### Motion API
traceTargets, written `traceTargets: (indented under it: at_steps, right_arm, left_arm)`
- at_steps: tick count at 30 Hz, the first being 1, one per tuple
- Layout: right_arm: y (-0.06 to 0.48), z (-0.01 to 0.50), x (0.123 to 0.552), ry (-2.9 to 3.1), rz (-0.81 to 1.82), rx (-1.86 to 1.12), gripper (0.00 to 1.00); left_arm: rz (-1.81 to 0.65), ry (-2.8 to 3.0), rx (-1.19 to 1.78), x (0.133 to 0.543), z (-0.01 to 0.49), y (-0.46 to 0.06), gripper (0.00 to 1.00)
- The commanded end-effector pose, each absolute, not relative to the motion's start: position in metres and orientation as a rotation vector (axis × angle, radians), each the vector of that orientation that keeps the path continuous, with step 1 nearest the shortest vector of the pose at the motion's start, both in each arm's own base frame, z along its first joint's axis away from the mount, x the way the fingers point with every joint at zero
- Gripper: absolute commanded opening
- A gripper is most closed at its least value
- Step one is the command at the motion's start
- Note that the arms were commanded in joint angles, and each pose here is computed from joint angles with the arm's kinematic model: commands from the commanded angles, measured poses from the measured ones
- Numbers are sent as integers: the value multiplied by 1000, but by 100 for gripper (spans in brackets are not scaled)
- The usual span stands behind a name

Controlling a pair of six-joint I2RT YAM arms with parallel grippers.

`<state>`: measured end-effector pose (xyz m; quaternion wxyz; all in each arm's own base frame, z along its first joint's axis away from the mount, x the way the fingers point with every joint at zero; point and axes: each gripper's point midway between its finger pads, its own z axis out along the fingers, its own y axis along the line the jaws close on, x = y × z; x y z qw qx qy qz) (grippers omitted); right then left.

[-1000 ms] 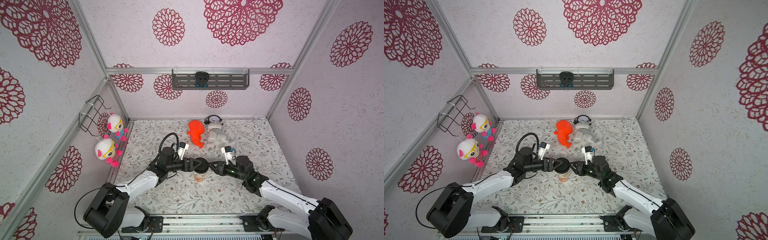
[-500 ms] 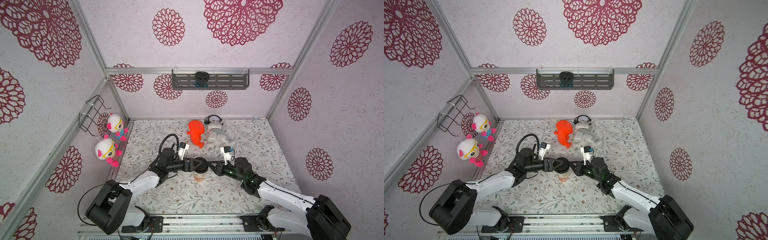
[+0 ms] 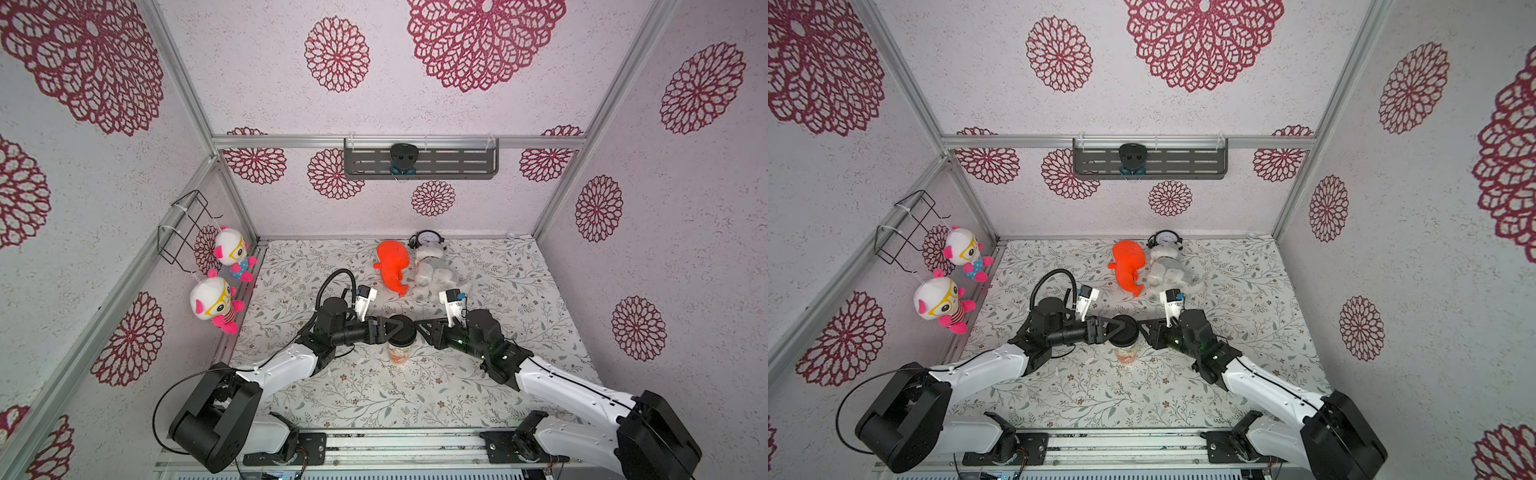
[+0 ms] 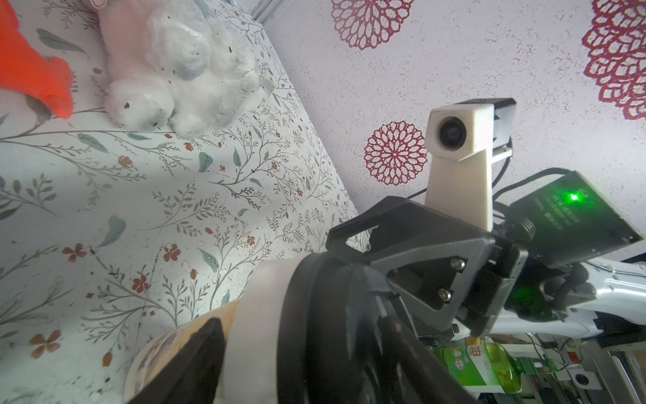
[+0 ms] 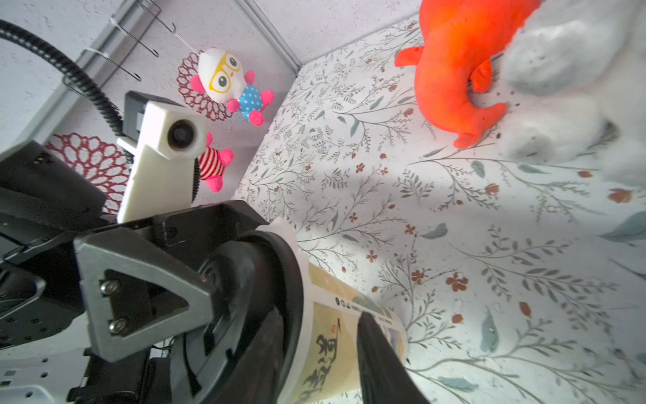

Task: Put the leak-proof paper on the milk tea cups
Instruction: Secure the cup lid on the cup.

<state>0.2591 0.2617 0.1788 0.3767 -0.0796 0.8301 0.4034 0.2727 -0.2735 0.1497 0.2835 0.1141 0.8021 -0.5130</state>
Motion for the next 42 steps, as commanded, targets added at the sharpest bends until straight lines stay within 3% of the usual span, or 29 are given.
traceTargets:
  at_steps: [1,5,11,22,26,35,42]
  right_arm:
    - [224,148,260,2316,740,-195,46]
    - [232,185,270,2202,790,-200,50]
    - [278,210,251,2074,955,-340,62]
    - [268,224,254,2007,880,-302,66]
    - [281,234,249,1957,966,-342,67]
    - [289,198,248,2035,926,-358,65]
    - [274,136,239,2164,783,-337,56]
  left_arm:
    - [-1114,2631,129,229,34,-227,73]
    - [-1123,2625,129,230,36,-228,72]
    - [-1125,2620,129,232,40,-229,72]
    - [-1131,2619,130,233,41,-230,72]
    - [-1133,2615,124,234,42,-231,70]
    - [-1138,2619,121,232,40,-231,70]
    - [-1176,2581,123,233,54,-235,72]
